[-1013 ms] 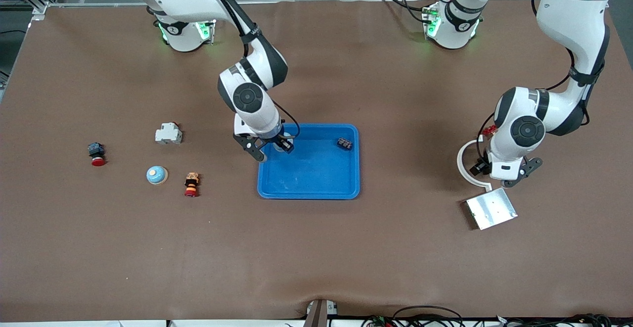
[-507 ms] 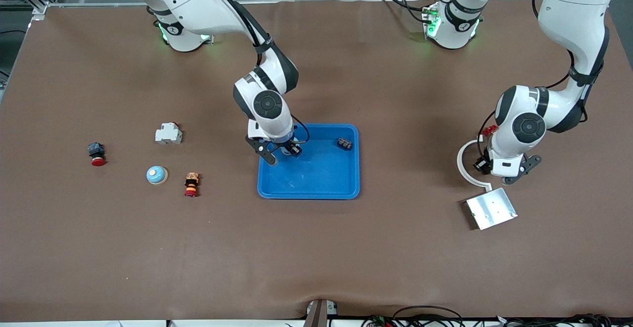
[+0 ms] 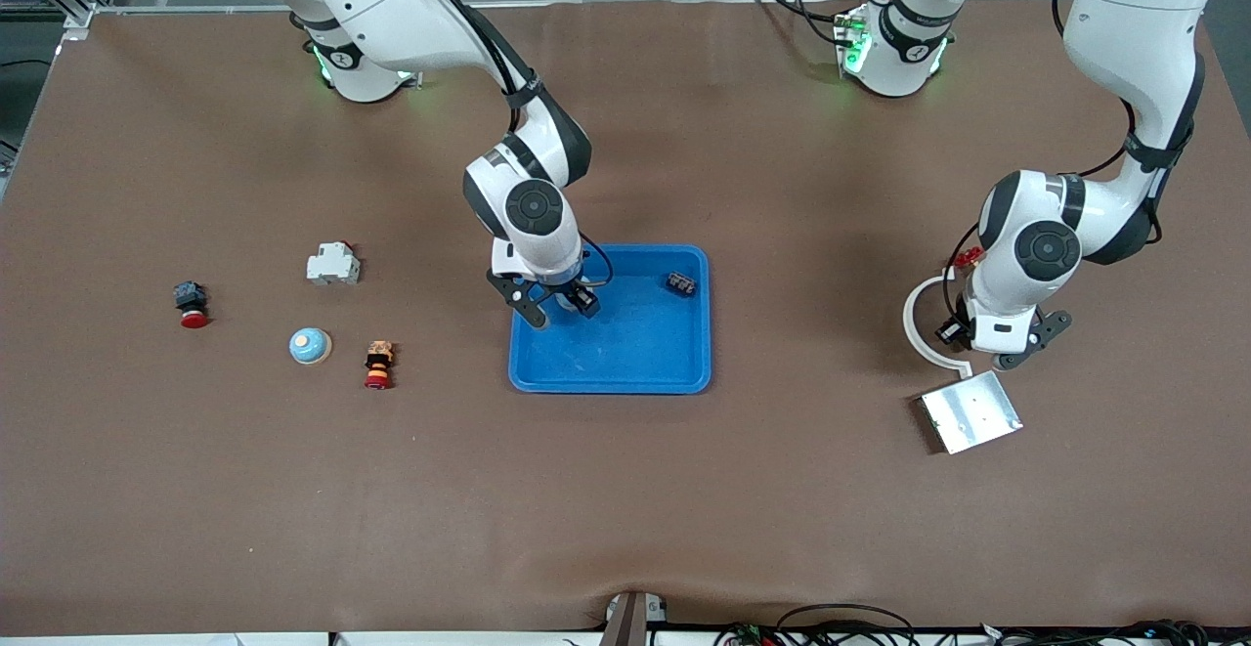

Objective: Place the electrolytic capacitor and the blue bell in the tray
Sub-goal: 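Release the bell in the tray while the left gripper grasps the capacitor, then place the capacitor in the tray while the right gripper reaches a bell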

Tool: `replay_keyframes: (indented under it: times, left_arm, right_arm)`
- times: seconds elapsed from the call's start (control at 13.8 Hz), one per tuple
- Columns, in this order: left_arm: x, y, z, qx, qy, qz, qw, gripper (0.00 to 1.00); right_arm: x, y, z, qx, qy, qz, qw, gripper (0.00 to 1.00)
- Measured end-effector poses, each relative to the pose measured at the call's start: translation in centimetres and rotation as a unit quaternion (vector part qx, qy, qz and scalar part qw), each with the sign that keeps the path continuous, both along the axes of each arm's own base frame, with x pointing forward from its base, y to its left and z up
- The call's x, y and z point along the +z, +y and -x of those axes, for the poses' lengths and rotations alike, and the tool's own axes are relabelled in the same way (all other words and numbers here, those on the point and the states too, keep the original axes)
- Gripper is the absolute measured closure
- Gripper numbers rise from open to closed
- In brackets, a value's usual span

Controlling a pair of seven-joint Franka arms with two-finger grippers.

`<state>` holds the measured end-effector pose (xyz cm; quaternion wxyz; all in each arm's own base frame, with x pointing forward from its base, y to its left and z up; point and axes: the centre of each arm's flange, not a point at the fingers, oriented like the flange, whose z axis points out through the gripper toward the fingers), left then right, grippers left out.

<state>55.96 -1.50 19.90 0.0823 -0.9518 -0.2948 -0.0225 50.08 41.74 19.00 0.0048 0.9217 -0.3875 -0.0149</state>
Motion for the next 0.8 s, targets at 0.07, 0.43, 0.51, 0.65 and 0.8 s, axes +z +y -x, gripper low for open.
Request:
replay_keyframes:
  times: [0.07,0.43,0.51,0.65,0.8]
  left_arm:
    - [1.1,-1.0,-0.1,-0.006,-0.001,-0.001,1.000,0.68]
    - [7.0,-8.2,-0.4,0.000,-0.012,0.009,1.000,0.68]
    - [7.7,-10.0,-0.5,0.009,-0.018,0.016,1.000,0.68]
    - [8.5,-13.9,-0.2,0.029,-0.029,0.030,0.999,0.68]
    - [8.8,-18.1,0.3,0.048,-0.034,0.048,0.997,0.68]
  right_arm:
    - [0.2,-0.1,-0.2,0.002,-0.001,0.003,1.000,0.00]
    - [4.6,-4.1,-3.9,0.075,0.013,0.045,0.996,0.00]
    - [6.3,-6.4,-5.3,0.093,0.018,0.045,0.994,0.00]
    - [9.3,-11.5,-7.7,0.129,0.024,0.041,0.991,0.00]
    - [11.0,-17.8,-9.8,0.172,0.024,0.034,0.984,0.00]
